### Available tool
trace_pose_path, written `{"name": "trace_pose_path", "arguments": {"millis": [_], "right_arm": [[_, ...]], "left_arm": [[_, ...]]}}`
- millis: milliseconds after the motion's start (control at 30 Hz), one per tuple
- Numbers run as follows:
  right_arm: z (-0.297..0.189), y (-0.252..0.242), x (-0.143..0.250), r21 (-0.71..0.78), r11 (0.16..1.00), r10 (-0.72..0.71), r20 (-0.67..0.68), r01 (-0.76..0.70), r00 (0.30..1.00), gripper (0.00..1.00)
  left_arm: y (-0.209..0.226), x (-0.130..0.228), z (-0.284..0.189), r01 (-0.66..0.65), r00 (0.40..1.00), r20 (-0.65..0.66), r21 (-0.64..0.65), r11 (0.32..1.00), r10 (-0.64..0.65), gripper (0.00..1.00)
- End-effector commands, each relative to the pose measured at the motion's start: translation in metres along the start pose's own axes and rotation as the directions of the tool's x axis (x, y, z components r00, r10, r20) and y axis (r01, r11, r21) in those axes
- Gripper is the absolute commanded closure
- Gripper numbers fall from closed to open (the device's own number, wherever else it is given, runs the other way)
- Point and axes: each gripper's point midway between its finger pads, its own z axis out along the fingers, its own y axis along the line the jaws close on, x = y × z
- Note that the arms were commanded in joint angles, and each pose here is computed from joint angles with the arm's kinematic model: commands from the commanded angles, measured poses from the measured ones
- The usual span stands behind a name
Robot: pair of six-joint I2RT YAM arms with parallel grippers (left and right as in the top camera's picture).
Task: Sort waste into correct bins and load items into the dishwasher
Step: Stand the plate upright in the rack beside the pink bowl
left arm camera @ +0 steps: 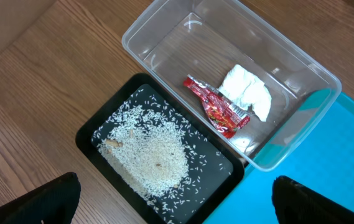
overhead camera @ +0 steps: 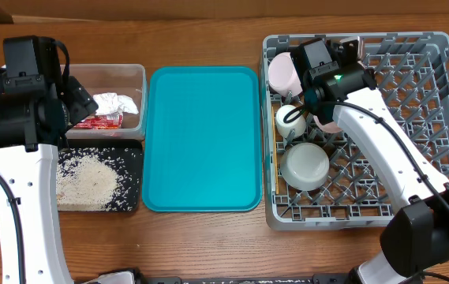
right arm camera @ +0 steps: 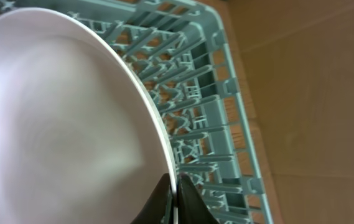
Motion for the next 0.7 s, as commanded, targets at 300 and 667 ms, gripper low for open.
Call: {"name": "trace_pose_path", "arguments": {"millis": [300,667], "right_arm": [[-0.005,0.007,-0.003,-0.059,0.998,0.026,0.002,-0.026,1.000,0.31],[-0.074,0.020,-0.043,-0.497,0.854,0.198,0.038,-0.153,0.980,0.11]], "left_arm": [[-0.001,-0.003,-0.004,-0.005,1.000,0.012,0.009,1.000,0.005,0.00],[-0.001,-0.003,-0.004,-0.005,1.000,0.012,0.009,1.000,0.005,0.00]]}}
